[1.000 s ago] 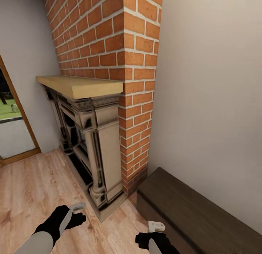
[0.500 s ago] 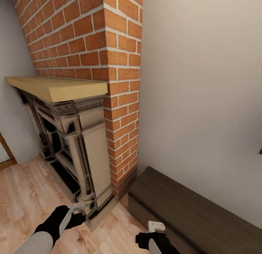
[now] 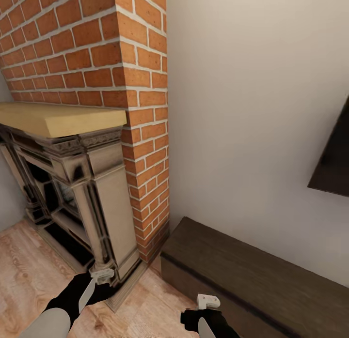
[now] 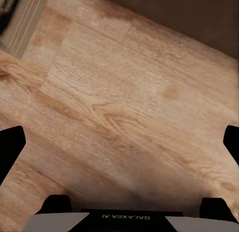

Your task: Place each of the two pumpkins and all three candles from the living room inside a cabinet in the living room (use any cabinet), then make sure every cabinet is closed, and position the cauldron so it is next to a table in the living room.

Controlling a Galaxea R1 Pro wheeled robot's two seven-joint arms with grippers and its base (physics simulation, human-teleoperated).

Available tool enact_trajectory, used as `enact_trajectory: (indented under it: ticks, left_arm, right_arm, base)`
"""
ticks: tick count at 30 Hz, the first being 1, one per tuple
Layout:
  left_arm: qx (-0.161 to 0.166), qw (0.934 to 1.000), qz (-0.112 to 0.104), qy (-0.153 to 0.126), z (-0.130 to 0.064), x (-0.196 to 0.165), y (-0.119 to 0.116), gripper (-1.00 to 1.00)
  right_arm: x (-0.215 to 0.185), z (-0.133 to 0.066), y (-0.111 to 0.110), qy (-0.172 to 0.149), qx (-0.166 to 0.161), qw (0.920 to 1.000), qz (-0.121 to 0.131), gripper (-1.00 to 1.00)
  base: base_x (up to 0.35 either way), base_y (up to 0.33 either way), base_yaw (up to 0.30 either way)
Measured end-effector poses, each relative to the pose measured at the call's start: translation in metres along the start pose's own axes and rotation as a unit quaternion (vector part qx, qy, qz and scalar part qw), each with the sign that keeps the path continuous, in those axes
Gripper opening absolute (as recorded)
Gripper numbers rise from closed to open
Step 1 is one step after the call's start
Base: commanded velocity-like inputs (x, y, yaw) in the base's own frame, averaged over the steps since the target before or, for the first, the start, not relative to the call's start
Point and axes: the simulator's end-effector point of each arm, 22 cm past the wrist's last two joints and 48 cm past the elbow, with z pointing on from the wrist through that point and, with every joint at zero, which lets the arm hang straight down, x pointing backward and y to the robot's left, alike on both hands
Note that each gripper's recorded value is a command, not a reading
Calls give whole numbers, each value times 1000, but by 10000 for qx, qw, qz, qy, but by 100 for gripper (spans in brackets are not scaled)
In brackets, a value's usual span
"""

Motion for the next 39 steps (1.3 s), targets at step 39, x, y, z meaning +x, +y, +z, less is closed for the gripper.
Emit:
enact_trajectory:
  ticks: [39]
  left_arm:
    - [-4,10000,4,-7,0,0,1,100]
  right_arm:
    - [0,0,-1,-4,8,10000,-5,100]
  base:
    - [-38,157,-286]
